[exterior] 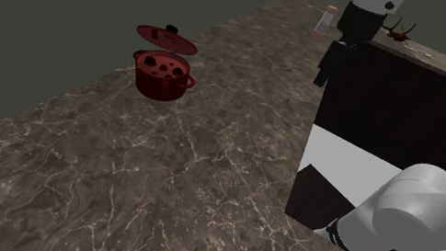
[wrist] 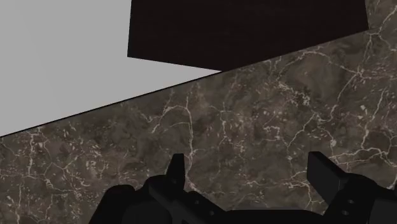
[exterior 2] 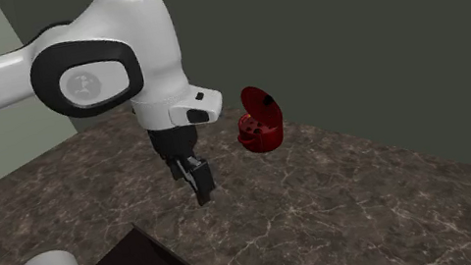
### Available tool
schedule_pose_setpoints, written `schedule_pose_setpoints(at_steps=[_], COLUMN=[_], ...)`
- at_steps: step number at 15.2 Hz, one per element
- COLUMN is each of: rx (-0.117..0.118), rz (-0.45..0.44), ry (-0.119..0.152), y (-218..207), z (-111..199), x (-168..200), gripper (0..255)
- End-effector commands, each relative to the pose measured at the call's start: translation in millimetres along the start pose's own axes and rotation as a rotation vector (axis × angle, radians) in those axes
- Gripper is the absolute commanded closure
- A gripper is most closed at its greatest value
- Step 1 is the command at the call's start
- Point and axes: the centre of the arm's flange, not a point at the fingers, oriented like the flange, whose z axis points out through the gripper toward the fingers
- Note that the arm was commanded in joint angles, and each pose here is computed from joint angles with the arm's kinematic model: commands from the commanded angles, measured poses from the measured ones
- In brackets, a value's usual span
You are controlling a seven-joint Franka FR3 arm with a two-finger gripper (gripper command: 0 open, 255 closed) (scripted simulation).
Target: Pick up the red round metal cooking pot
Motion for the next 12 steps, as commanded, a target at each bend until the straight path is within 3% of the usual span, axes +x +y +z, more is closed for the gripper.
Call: schedule_pose_setpoints(at_steps=[1,12], rx=[0.0,-0.271], rz=[0.0,-0.172], ry=[0.0,0.023], y=[0,-96], z=[0,-26], x=[0,123], gripper=[0,0])
